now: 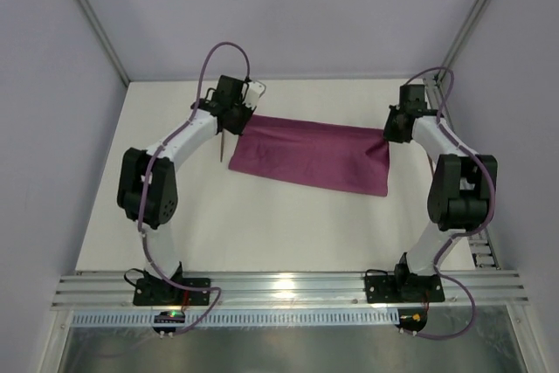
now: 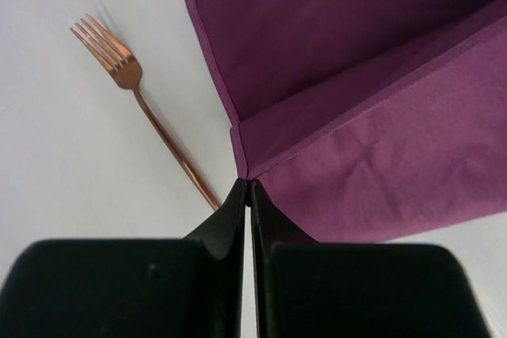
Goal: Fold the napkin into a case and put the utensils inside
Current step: Fold the rectangle-folded napkin at the center of the board.
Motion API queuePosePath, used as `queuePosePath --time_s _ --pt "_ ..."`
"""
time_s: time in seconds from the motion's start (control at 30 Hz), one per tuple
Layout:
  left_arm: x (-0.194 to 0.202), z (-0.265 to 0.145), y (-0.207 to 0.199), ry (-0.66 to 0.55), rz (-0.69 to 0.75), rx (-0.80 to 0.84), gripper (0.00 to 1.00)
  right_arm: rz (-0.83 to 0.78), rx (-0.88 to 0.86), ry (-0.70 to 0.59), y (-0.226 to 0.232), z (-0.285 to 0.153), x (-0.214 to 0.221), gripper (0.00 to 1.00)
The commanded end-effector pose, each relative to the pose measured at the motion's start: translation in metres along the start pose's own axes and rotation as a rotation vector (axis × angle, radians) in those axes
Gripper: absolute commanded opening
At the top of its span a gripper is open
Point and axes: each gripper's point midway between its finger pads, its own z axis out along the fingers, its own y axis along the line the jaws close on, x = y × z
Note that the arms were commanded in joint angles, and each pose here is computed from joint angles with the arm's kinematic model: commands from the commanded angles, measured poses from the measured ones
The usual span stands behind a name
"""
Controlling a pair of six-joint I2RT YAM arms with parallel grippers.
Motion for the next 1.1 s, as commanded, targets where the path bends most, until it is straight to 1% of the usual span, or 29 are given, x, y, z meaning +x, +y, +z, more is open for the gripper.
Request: queuePosePath --time_s 0.0,0.13,0.27,0.37,0.4,0.5,0.7,1.07 --pt "-0.019 0.013 0.015 -0.048 -0.020 -0.056 0.00 -0.048 -0.013 -0.032 0.006 0.008 -0.027 0.03" --pt "-0.030 0.027 0.021 -0.069 -0.016 -0.079 0.00 -0.057 -0.006 -0.005 0.007 0.027 -0.028 0.03" --pt "-0.026 0.048 0.020 -0.038 -0.006 -0.069 0.00 -0.053 -0.004 -0.002 0.008 0.038 -0.031 0.03" --pt "-0.032 0.055 0.024 -0.033 0.005 -0.079 0.00 -0.056 0.012 -0.008 0.006 0.045 -0.036 0.03" --pt "-0.027 0.060 0.025 -0.015 0.008 -0.086 0.00 -0.056 0.016 0.000 0.005 0.051 -0.034 0.03" --pt "-0.031 0.064 0.026 -0.019 0.013 -0.089 0.00 -0.060 -0.009 0.001 0.011 0.057 -0.037 0.03" --pt "-0.026 0.075 0.025 -0.001 0.021 -0.085 0.00 -0.061 0.005 0.025 0.009 0.074 -0.034 0.03" --pt "-0.021 0.094 0.027 0.024 0.027 -0.093 0.00 -0.066 0.013 0.019 0.008 0.086 -0.039 0.03"
